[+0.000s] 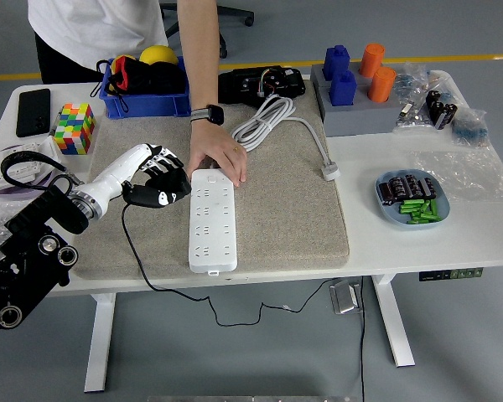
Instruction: Pull the plug out,throw it away,press the button
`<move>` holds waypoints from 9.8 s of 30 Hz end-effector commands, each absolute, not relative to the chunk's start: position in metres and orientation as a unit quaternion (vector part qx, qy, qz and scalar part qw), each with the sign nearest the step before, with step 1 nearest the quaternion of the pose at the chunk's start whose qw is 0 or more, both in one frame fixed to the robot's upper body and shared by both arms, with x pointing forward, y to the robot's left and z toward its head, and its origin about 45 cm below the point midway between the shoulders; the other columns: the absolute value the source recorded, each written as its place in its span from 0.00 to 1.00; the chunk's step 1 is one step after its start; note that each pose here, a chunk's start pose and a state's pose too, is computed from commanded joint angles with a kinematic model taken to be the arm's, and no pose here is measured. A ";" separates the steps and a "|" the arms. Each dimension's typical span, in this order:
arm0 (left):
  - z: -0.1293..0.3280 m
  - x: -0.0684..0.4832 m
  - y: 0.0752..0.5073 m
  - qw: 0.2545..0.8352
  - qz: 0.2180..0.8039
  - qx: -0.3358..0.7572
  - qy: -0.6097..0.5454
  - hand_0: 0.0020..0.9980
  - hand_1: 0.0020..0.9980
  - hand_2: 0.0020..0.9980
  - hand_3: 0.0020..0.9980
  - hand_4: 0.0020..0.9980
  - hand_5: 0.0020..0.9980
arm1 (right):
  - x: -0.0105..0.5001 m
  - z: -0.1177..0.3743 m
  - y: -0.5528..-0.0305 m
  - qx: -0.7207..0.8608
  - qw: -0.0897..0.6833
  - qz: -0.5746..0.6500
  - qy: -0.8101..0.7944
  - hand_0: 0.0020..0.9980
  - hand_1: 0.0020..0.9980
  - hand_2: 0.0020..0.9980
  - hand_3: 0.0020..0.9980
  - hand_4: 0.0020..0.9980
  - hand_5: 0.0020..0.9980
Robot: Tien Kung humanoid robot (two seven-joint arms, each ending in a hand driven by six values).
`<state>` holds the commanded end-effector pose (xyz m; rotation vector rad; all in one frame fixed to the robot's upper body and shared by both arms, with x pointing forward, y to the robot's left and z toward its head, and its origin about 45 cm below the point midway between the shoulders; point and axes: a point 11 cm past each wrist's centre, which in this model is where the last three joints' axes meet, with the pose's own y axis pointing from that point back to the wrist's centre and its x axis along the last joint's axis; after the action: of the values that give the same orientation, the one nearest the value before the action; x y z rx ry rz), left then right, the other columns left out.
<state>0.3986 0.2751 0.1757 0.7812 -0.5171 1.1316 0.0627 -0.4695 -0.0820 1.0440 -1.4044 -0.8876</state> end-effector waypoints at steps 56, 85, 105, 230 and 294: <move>0.222 0.412 0.212 0.785 0.451 0.304 -0.297 0.07 0.10 0.20 0.71 0.81 0.00 | 0.062 -0.083 -0.468 0.442 0.554 -0.379 -0.596 0.79 0.74 0.74 0.74 0.79 0.76; 0.192 0.430 0.201 0.762 0.365 0.468 -0.260 0.04 0.00 0.15 0.79 0.11 0.00 | 0.061 -0.082 -0.469 0.440 0.553 -0.380 -0.597 0.79 0.74 0.74 0.74 0.79 0.76; 0.183 0.447 0.196 0.721 0.330 0.538 -0.286 0.04 0.00 0.15 0.78 0.11 0.00 | 0.063 -0.081 -0.471 0.440 0.554 -0.378 -0.598 0.79 0.74 0.74 0.74 0.79 0.76; 0.252 0.389 0.385 0.616 0.726 0.240 -0.190 0.83 0.82 0.80 0.86 0.85 0.10 | 0.062 -0.082 -0.470 0.443 0.559 -0.375 -0.593 0.79 0.74 0.74 0.74 0.79 0.76; 0.254 0.386 0.380 0.616 0.725 0.240 -0.193 0.81 0.79 0.77 0.85 0.80 0.04 | 0.060 -0.084 -0.467 0.441 0.554 -0.380 -0.595 0.79 0.74 0.74 0.74 0.79 0.76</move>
<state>0.3860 0.3799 0.2543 0.5537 -0.4439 1.6691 0.0602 -0.4665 -0.0836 1.0432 -1.4053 -0.8983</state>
